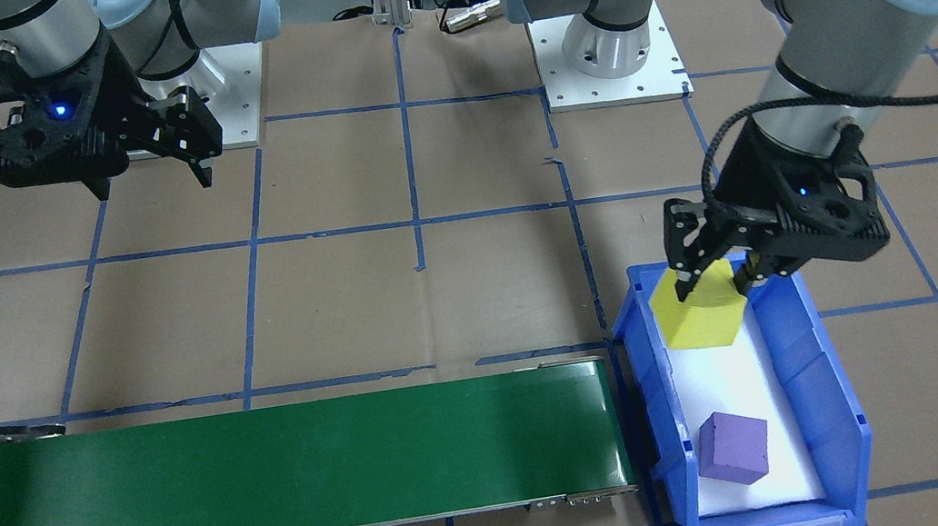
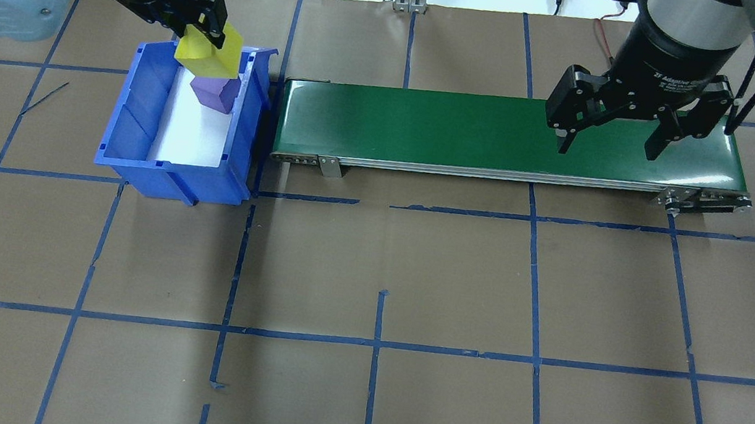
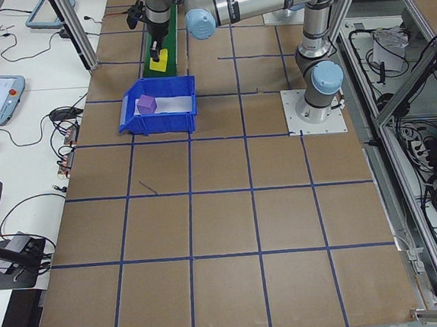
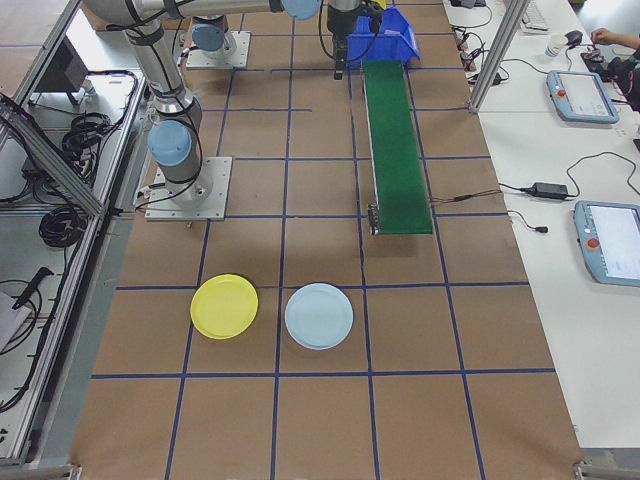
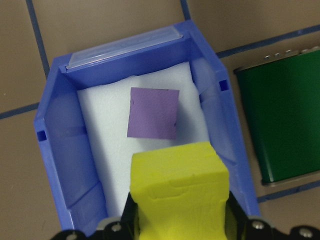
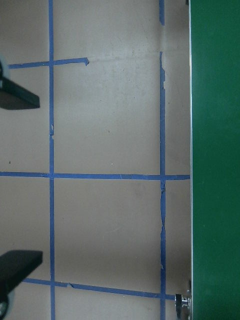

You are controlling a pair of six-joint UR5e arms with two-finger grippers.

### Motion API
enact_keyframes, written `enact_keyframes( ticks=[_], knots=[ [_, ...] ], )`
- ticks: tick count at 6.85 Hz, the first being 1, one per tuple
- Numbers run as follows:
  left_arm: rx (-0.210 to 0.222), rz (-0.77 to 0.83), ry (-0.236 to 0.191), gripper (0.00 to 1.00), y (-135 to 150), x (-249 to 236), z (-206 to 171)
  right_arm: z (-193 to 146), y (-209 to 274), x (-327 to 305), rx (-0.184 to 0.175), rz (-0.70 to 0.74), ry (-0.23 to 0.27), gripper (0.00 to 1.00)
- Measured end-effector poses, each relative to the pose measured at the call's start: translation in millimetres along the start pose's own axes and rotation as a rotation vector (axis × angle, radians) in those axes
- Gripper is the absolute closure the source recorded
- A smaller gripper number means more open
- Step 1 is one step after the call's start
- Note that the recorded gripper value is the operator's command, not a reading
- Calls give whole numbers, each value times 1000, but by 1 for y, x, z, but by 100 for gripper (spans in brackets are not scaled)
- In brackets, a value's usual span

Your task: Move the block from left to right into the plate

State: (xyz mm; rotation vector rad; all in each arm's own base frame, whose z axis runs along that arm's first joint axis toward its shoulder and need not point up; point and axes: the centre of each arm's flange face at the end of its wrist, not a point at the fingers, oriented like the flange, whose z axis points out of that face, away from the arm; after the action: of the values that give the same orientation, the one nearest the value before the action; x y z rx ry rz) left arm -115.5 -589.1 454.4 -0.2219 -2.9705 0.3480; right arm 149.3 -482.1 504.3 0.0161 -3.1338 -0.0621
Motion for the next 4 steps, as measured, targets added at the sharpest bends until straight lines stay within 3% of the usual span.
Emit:
enact_keyframes(
  ticks=[2,4],
  knots=[
    [-8,-50,40,65,-4,55,29,0,0,0,0,0,0,0],
    [-23,-52,48,65,-18,63,84,0,0,0,-1,0,0,0]
  ],
)
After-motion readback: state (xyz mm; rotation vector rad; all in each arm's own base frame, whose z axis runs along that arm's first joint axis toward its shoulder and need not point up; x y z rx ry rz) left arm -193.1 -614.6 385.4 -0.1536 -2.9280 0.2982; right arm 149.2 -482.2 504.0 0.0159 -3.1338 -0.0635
